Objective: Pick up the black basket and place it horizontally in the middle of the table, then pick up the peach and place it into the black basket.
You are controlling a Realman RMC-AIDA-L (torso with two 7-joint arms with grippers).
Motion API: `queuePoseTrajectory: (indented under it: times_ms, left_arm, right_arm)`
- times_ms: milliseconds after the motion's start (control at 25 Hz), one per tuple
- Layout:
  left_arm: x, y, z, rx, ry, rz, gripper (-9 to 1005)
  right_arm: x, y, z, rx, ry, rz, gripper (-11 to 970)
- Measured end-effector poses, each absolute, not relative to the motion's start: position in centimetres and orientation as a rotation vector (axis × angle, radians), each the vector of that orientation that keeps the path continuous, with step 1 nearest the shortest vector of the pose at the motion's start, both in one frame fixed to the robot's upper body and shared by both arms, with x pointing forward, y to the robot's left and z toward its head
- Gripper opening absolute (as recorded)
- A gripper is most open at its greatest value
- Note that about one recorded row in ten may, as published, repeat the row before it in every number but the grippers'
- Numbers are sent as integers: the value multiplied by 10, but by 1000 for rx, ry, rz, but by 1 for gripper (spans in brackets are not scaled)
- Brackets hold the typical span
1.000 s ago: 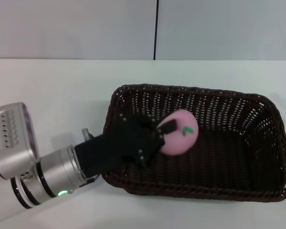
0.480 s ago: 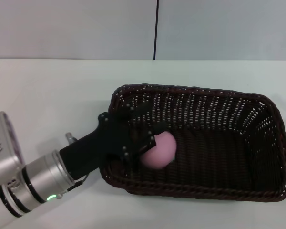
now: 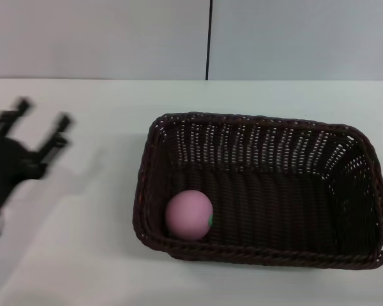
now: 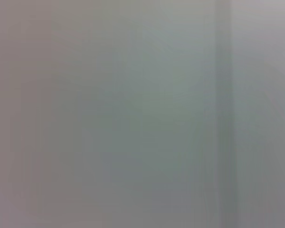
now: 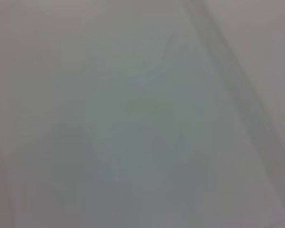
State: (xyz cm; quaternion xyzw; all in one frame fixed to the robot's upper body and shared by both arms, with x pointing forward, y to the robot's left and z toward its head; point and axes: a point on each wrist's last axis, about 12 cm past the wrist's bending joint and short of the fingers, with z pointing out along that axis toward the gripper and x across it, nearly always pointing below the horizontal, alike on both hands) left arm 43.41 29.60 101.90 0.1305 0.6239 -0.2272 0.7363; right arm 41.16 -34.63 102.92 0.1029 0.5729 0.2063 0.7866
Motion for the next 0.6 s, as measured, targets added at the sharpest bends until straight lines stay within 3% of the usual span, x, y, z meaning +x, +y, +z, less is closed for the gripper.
queuePoseTrajectory:
  times_ms: [320, 600]
  left_arm:
    - [398, 343, 1014, 67, 1368, -187, 797]
    - [398, 347, 1016, 40, 1349, -156, 797]
  right_arm:
    - [396, -353, 1022, 403, 1178, 213, 548]
    - [414, -349, 1028, 376, 1154, 242, 548]
